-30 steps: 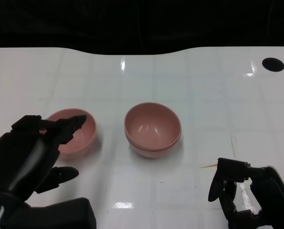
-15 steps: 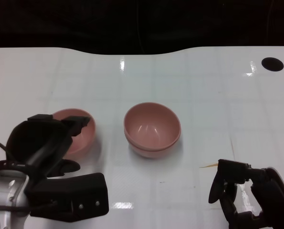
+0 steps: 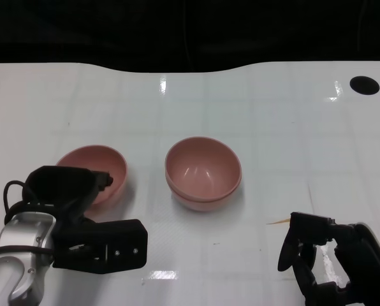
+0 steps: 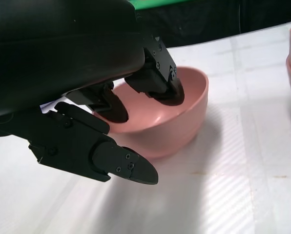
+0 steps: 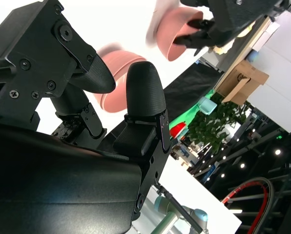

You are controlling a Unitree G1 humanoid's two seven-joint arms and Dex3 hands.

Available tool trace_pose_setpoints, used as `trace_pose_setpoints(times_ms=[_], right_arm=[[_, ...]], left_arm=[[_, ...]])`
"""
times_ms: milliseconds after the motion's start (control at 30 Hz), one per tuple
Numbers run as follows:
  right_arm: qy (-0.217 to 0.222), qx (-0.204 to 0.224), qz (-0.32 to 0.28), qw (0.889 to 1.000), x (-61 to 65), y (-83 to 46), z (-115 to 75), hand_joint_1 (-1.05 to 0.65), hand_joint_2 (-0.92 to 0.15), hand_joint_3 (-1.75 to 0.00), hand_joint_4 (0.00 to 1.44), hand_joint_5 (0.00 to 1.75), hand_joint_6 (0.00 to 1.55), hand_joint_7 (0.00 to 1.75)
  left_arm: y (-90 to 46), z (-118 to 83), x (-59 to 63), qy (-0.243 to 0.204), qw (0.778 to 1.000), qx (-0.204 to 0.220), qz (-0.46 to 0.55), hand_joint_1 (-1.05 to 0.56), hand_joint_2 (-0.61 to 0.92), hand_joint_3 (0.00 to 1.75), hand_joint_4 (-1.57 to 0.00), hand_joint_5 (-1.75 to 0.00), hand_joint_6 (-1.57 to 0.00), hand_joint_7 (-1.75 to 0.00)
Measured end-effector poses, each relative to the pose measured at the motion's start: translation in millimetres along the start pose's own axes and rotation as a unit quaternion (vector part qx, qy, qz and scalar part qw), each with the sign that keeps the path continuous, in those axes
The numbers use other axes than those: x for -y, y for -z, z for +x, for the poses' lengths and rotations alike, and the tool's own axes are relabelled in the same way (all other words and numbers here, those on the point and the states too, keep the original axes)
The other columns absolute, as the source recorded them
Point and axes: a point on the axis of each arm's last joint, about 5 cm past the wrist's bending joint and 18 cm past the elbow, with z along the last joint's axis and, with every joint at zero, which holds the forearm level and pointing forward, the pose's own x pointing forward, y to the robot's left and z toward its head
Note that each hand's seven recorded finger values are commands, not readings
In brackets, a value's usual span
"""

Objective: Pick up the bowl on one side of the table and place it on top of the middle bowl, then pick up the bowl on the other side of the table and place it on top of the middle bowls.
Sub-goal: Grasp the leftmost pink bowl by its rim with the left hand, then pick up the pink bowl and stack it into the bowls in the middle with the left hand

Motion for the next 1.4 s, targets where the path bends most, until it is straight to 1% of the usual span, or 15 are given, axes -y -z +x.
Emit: trace_pose_setpoints(times_ms=[33,67,100,167,200,233,267,300,333,400,467,533,767,1000,1400], right_arm=[[0.0,0.0,0.0,1.0,-0.2,-0.1,0.1,-0.03,-0.13,-1.71,0.97,1.75,0.82,1.5],[0.0,0.0,0.001,1.0,-0.7,-0.2,0.3,-0.02,-0.12,-1.72,0.97,1.75,0.82,1.5],[0.0,0.0,0.001,1.0,-1.2,-0.3,0.6,-0.02,-0.12,-1.72,0.97,1.75,0.82,1.5],[-0.001,0.001,0.0,1.0,-1.9,-0.5,1.0,-0.02,-0.11,-1.73,0.97,1.75,0.82,1.5],[-0.001,0.001,0.0,1.0,-1.9,-0.6,1.2,-0.02,-0.11,-1.73,0.97,1.75,0.82,1.5],[0.0,0.001,0.0,1.0,-2.0,-0.6,1.6,-0.02,-0.11,-1.73,0.97,1.75,0.82,1.5],[0.0,0.001,0.0,1.0,-2.0,-0.6,1.8,-0.02,-0.12,-1.73,0.97,1.75,0.82,1.5],[0.0,0.001,0.001,1.0,-2.0,-0.6,1.8,-0.02,-0.12,-1.73,0.97,1.75,0.81,1.5],[0.0,0.001,0.001,1.0,-2.1,-0.6,1.9,-0.02,-0.12,-1.73,0.97,1.75,0.81,1.5],[0.001,0.0,0.003,1.0,-2.3,-0.7,2.1,-0.02,-0.12,-1.73,0.97,1.75,0.81,1.5],[0.001,-0.001,0.005,1.0,-2.8,-0.8,2.2,-0.02,-0.13,-1.72,0.97,1.75,0.81,1.5],[0.002,-0.001,0.007,1.0,-3.3,-0.9,2.4,-0.02,-0.13,-1.72,0.97,1.75,0.81,1.5],[0.004,-0.003,0.017,1.0,-6.2,-2.6,3.2,-0.03,-0.14,-1.71,0.97,1.75,0.81,1.5],[0.009,0.0,0.007,1.0,-3.0,-8.2,3.6,-0.04,-0.15,-1.71,0.99,1.75,0.82,1.49],[0.009,-0.001,0.007,1.0,-3.3,-8.6,3.7,-0.02,-0.11,-1.75,0.97,1.75,0.83,1.49]], left_arm=[[1.2,1.7,1.4,0.002,1.0,0.004,0.002,-0.37,0.92,0.06,-0.97,-0.39,-0.98,-0.09],[2.7,3.4,3.0,-0.001,1.0,0.011,0.0,-0.34,0.92,0.05,-0.91,-0.73,-1.08,-0.06],[3.9,4.9,4.2,-0.005,1.0,0.018,-0.004,-0.33,0.92,0.03,-0.86,-0.94,-1.12,-0.05],[6.1,7.8,4.6,-0.014,0.999,0.032,-0.008,-0.3,0.91,0.02,-0.82,-1.48,-1.23,-0.06],[6.7,9.1,3.9,-0.02,0.999,0.04,-0.011,-0.29,0.92,0.02,-0.84,-1.61,-1.2,-0.27],[7.7,10.2,3.5,-0.024,0.999,0.045,-0.011,-0.28,0.92,0.03,-0.86,-1.68,-1.08,-0.59],[8.5,11.2,3.2,-0.029,0.998,0.05,-0.009,-0.24,0.92,0.14,-0.91,-1.72,-0.87,-1.25],[8.9,12.3,2.7,-0.036,0.998,0.056,-0.007,-0.23,0.92,0.19,-0.92,-1.73,-0.8,-1.49],[9.4,13.1,2.6,-0.04,0.997,0.06,-0.007,-0.23,0.91,0.29,-0.92,-1.74,-0.78,-1.62],[10.4,14.2,2.6,-0.045,0.997,0.068,-0.01,-0.22,0.88,0.42,-0.93,-1.74,-0.73,-1.72],[11.2,14.8,3.1,-0.05,0.996,0.074,-0.016,-0.21,0.79,0.56,-0.92,-1.75,-0.69,-1.74],[12.2,15.0,1.6,-0.053,0.995,0.077,-0.018,-0.21,0.77,0.6,-0.91,-1.75,-0.67,-1.74],[18.2,13.6,-12.7,-0.066,0.995,0.073,-0.004,-0.21,0.72,0.62,-0.9,-1.75,-0.66,-1.75],[16.0,6.7,-41.7,-0.091,0.992,0.089,-0.007,-0.22,0.68,0.72,-0.87,-1.75,-0.67,-1.75],[7.9,-10.2,-63.5,-0.118,0.984,0.132,-0.003,-0.23,0.7,0.73,-0.89,-1.75,-0.68,-1.75]])
